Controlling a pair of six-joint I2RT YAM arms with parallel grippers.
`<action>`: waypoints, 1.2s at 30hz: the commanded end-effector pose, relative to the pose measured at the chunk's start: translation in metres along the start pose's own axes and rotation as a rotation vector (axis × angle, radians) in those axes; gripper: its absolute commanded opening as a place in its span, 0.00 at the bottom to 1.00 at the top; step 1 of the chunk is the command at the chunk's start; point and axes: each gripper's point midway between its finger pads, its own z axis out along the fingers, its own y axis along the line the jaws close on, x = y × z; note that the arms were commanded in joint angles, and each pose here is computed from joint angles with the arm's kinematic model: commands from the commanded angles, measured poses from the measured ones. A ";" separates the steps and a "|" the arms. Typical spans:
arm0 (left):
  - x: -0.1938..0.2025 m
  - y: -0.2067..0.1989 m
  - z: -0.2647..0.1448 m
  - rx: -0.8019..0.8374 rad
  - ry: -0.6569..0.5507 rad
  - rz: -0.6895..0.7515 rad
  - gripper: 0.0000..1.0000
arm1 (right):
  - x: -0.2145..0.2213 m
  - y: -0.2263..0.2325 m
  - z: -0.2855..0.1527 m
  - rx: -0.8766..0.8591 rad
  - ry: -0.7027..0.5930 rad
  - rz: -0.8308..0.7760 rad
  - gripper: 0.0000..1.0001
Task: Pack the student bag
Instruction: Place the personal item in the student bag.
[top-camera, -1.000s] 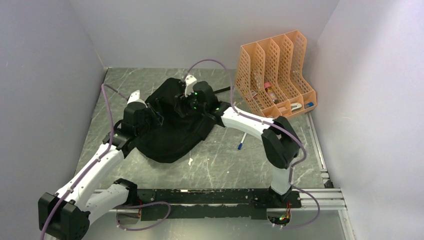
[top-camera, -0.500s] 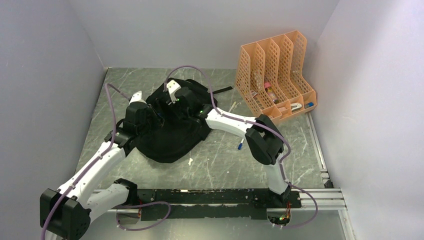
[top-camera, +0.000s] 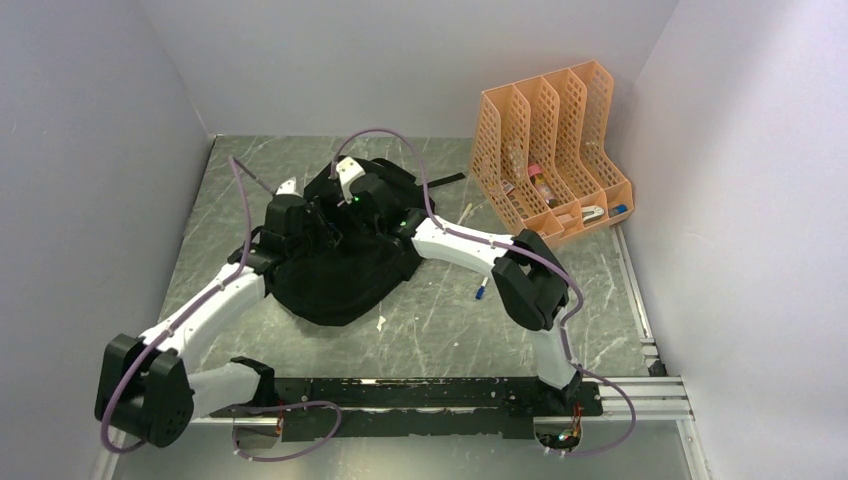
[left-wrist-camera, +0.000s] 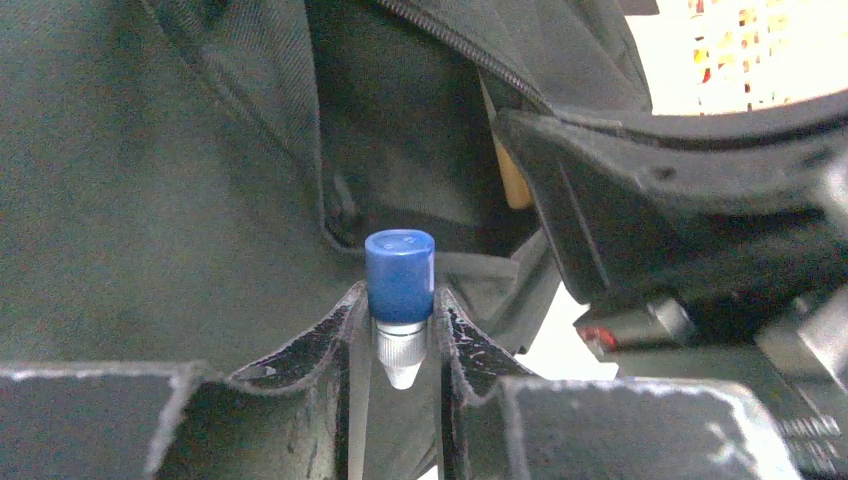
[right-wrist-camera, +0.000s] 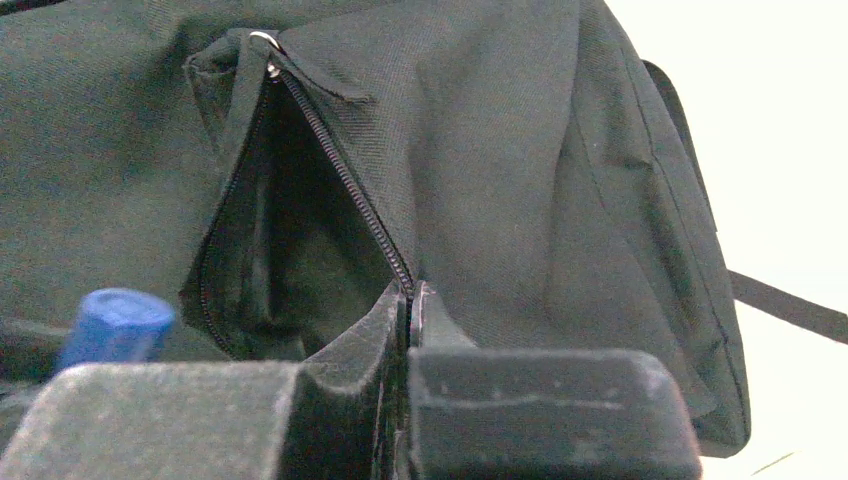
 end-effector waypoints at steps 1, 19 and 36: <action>-0.026 -0.027 0.015 0.096 -0.048 -0.056 0.05 | -0.039 -0.001 -0.016 -0.022 -0.110 0.087 0.00; -0.049 -0.047 0.080 0.158 -0.047 -0.088 0.32 | -0.058 0.010 -0.041 -0.164 -0.199 0.246 0.00; -0.049 -0.039 0.052 0.131 -0.050 -0.038 0.40 | -0.053 0.003 -0.048 -0.152 -0.180 0.283 0.00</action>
